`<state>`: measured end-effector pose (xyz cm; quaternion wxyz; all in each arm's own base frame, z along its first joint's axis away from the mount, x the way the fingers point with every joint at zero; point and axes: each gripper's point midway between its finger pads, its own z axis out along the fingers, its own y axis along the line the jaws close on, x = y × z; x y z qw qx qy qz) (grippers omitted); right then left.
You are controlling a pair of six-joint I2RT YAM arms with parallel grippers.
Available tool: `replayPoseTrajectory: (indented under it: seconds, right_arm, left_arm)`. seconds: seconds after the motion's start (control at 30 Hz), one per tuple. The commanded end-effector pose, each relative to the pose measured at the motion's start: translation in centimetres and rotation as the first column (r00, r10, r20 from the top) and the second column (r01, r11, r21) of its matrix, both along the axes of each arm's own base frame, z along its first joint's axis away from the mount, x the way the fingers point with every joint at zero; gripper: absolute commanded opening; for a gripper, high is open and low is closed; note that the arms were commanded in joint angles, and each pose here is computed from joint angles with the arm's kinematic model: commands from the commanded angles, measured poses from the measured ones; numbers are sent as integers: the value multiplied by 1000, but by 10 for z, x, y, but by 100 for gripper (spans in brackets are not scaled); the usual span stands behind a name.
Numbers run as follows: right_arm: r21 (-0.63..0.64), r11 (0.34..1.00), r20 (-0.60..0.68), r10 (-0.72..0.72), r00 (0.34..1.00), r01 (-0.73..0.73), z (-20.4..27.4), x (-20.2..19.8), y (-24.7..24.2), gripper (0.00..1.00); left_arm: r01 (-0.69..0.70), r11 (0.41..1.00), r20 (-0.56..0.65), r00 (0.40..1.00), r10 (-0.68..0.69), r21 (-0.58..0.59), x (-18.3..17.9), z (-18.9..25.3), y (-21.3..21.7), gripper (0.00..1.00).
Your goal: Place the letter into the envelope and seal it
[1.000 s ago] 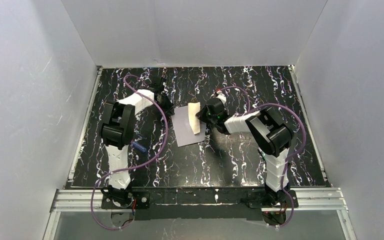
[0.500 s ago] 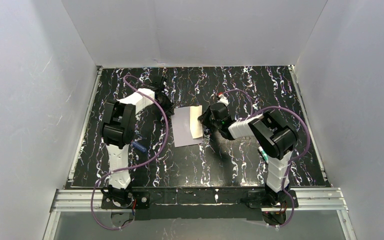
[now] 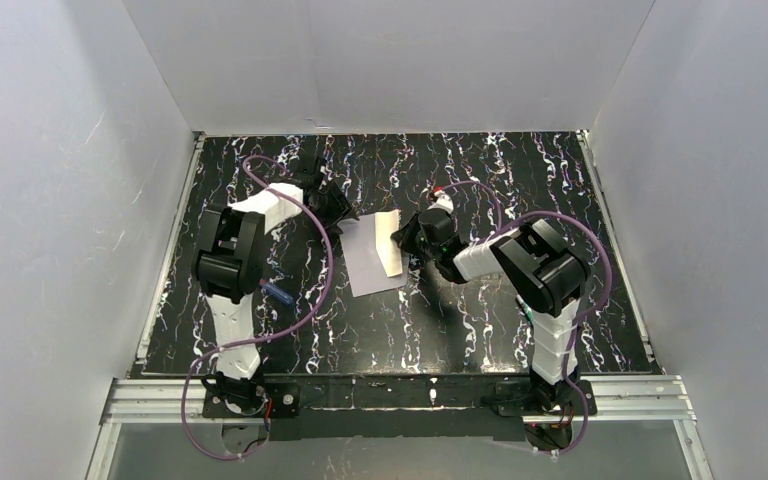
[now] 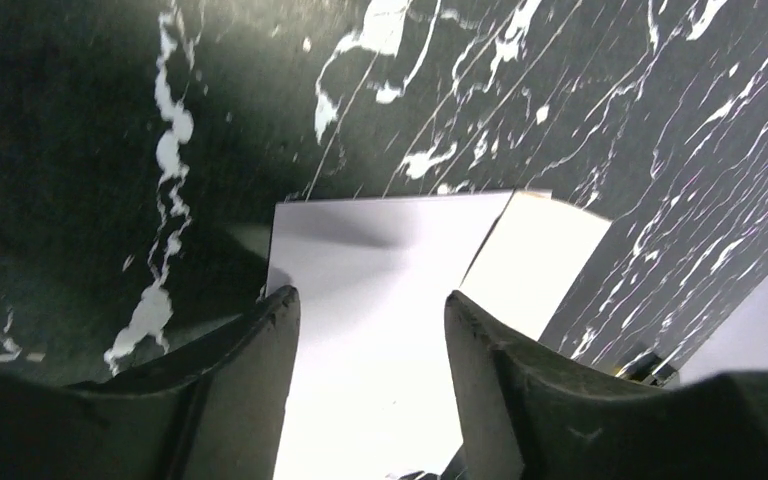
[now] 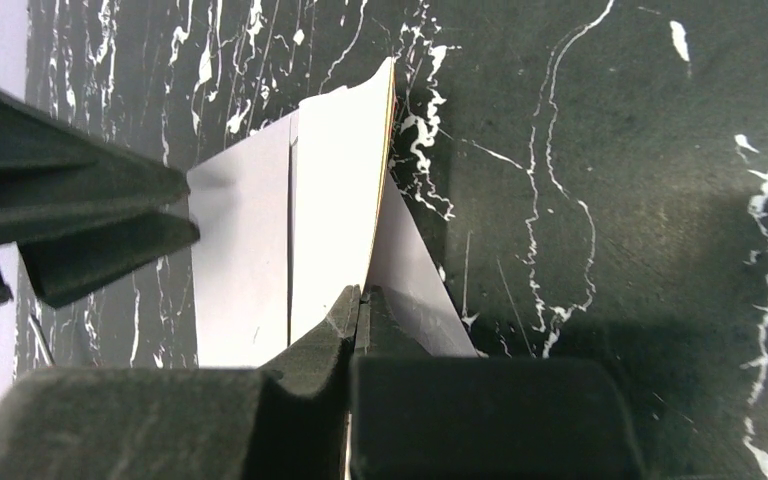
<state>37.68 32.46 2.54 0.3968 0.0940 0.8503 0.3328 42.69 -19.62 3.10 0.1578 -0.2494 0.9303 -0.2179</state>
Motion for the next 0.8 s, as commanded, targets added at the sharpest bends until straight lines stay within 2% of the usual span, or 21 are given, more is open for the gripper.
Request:
replayPoseTrajectory:
  seconds: [0.0, 0.1, 0.23, 0.47, 0.63, 0.77]
  right_arm:
    - [-108, 994, -124, 0, 992, -13, -51, -21, -12, 1]
    - [-115, 993, -133, -20, 991, 4, -51, -20, -17, 1]
    - [-129, 991, -154, -44, 987, 24, -52, -20, -21, 1]
    - [-157, 985, -281, -112, 953, 70, -58, -31, -27, 1]
    - [-153, 986, -323, -116, 939, 69, -61, -38, -27, 1]
    - [-150, 989, -359, -63, 931, 9, -65, -49, -25, 1]
  left_arm:
    - [62, 996, -22, 998, -61, 66, -37, 19, 15, 59]
    - [54, 994, -7, 999, -54, 93, -54, 22, 25, 65]
    - [51, 995, -137, 990, -38, 90, -91, 0, 31, 62]
    - [-31, 996, -317, 948, 3, -83, -122, -32, 2, 43]
    - [-127, 988, -355, 931, 87, -91, -115, -47, -8, 28]
    - [-145, 989, -325, 936, 135, -8, -105, -52, 1, 19]
